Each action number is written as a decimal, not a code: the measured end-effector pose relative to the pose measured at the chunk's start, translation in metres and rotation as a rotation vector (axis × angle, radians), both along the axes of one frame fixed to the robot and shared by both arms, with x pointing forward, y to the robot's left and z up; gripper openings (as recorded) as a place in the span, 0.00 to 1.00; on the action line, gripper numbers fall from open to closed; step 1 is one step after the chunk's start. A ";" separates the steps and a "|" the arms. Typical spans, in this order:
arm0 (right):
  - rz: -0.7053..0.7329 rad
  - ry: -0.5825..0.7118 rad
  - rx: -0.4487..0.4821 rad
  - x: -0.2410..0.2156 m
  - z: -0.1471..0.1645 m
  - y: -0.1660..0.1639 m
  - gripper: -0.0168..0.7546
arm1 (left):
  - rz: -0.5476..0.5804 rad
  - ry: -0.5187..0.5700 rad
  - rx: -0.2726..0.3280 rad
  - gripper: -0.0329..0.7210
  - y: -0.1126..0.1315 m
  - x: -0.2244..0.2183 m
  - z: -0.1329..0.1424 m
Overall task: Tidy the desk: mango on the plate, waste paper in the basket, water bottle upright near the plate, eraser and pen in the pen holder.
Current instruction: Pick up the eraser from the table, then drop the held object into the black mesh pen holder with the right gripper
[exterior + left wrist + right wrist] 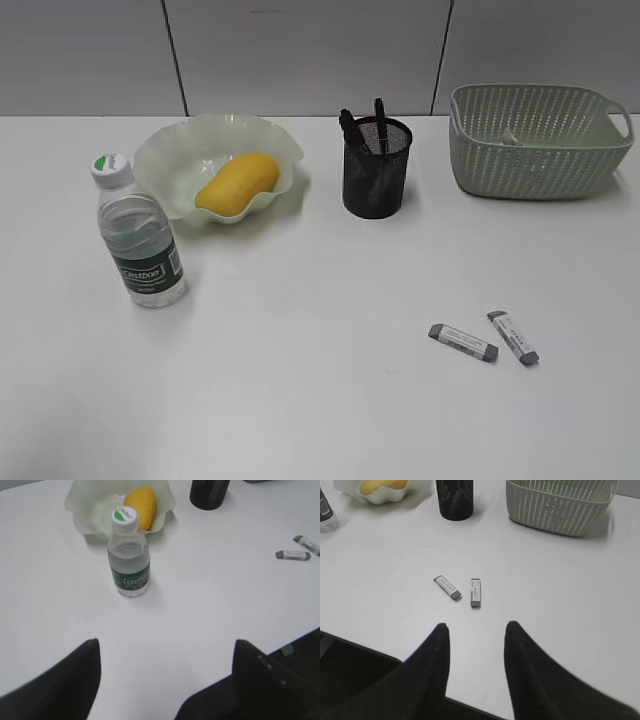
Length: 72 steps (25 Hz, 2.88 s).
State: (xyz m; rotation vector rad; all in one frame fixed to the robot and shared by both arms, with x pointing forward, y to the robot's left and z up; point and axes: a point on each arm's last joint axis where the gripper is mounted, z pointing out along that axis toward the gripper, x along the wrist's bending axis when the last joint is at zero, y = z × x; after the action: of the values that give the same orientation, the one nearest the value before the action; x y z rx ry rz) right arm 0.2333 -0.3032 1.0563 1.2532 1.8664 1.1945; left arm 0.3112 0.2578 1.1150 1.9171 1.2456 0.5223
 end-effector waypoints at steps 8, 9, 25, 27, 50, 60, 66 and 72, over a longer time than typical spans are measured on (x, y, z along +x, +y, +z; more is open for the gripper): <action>-0.001 -0.001 0.000 0.000 0.000 0.000 0.42 | -0.079 -0.106 -0.067 0.82 0.047 -0.056 -0.048; -0.001 -0.004 0.002 0.000 0.000 0.000 0.42 | -0.089 -0.113 -0.073 0.82 0.048 -0.059 -0.050; -0.003 0.592 -0.312 0.217 -0.055 0.096 0.52 | 0.113 -0.196 -0.097 0.74 0.057 -0.072 -0.051; -0.010 0.695 -0.351 0.249 -0.081 0.110 0.57 | 0.185 -0.200 -0.092 0.72 0.057 -0.074 -0.051; -0.039 0.863 -0.408 0.319 -0.168 0.120 0.50 | 0.397 -0.228 -0.081 0.62 0.057 -0.080 -0.051; -0.043 0.889 -0.392 0.321 -0.177 0.122 0.22 | 0.397 -0.228 -0.081 0.62 0.057 -0.080 -0.051; -0.043 0.589 -0.247 0.335 -0.128 0.130 0.22 | 0.397 -0.228 -0.081 0.62 0.057 -0.080 -0.051; -0.010 -0.118 0.038 0.365 -0.048 0.144 0.22 | 0.397 -0.228 -0.081 0.62 0.057 -0.080 -0.051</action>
State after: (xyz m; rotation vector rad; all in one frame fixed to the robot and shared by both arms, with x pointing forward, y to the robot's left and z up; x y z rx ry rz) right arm 0.5978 -0.1591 1.0079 1.1847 1.7578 1.2755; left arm 0.2309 0.3148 1.0638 1.4974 1.4752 0.8547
